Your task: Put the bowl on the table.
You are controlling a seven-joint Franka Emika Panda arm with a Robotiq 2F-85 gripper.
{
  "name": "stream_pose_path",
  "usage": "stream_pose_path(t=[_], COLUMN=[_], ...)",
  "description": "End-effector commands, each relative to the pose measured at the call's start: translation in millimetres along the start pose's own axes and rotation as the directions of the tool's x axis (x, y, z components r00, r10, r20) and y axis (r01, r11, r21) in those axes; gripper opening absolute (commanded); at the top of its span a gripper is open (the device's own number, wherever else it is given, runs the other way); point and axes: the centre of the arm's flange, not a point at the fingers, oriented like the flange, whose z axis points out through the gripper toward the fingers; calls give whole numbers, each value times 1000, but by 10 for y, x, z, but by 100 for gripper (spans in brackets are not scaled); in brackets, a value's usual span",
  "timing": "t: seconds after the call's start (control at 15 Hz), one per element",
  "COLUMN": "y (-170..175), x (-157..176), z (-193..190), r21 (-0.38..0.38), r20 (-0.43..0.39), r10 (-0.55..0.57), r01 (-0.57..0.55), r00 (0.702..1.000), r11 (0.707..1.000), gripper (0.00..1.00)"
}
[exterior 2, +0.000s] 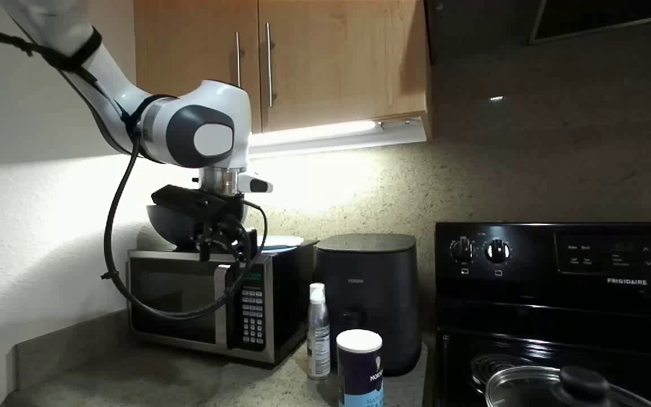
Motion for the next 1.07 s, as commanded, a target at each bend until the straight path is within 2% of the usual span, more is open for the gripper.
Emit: stream_pose_path(t=[0.0, 0.33, 0.6, 0.87, 1.0], y=[0, -32, -437, -786, -745], x=[0, 12, 23, -34, -29], z=[0, -2, -97, -278, -325], r21=[0, 0, 12, 75, 116], r20=[0, -7, -57, -123, -160], r10=[0, -3, -100, -210, -239], r01=[0, 3, 101, 220, 259], r00=[1000, 1000, 993, 970, 958], r11=[1000, 1000, 995, 973, 959], gripper=[100, 100, 100, 100, 100])
